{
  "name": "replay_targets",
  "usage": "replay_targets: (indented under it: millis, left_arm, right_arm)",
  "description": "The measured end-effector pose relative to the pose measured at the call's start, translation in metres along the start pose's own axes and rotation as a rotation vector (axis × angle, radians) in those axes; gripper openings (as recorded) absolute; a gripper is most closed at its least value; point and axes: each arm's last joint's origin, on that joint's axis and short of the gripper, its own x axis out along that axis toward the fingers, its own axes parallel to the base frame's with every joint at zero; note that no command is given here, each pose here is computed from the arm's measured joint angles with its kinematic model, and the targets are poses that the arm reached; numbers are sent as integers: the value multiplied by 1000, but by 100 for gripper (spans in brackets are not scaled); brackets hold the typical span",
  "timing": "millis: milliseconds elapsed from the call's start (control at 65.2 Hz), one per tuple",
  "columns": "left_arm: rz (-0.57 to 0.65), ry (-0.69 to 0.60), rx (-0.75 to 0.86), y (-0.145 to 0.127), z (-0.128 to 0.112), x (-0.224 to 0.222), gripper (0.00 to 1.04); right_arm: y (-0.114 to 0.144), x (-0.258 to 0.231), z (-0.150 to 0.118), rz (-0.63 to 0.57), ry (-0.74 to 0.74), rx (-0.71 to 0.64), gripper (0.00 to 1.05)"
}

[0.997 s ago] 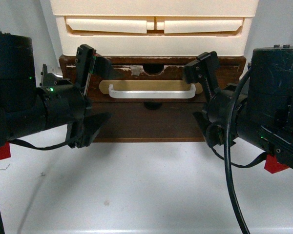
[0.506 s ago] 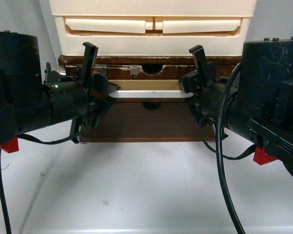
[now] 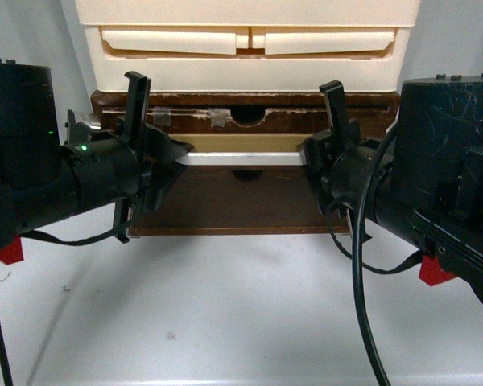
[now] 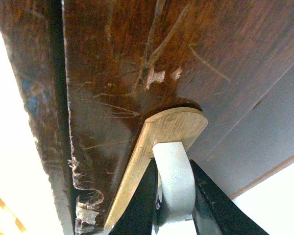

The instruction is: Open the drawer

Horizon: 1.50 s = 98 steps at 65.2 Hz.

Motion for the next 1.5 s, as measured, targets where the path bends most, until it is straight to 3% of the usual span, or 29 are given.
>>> replay_targets:
  millis: [506, 583, 690, 782, 844, 920, 936, 997, 1104, 1273, 1411, 1503]
  left_arm:
    - [3, 56, -8, 15, -43, -95, 13]
    - [14, 81, 14, 19, -52, -124, 28]
    - [62, 108, 14, 26, -60, -147, 41]
    - [98, 80, 89, 18, -51, -162, 61]
    - [96, 58, 152, 8, -47, -173, 70]
    - [-6, -177, 449, -2, -50, -180, 62]
    - [-1, -236, 526, -3, -51, -181, 59]
    - [110, -397, 763, 6, -53, -195, 46]
    - [265, -548, 992, 5, -45, -211, 30]
    - [289, -538, 1211, -3, -46, -224, 1]
    - [336, -525, 1239, -4, -45, -234, 2]
    - [294, -530, 1266, -9, -42, -245, 2]
  right_arm:
    - [-8, -97, -51, 4, 70, 15, 16]
    - [-12, -115, -64, -34, 131, -73, 32]
    - [-18, -128, -73, -79, 192, -151, 45]
    - [-12, -133, -75, -48, 204, -217, 65]
    - [-10, -132, -73, -30, 170, -247, 73]
    - [-16, -135, -71, -24, -17, -401, 64]
    - [-24, -140, -67, -88, -100, -530, 58]
    - [-42, -165, -53, -258, -196, -802, 46]
    - [-43, -186, -27, -364, -277, -1015, 31]
    - [-26, -214, -7, -283, -321, -1237, 1]
    - [-19, -231, 5, -241, -398, -1251, 2]
    - [-12, -242, 13, -210, -429, -1256, 2]
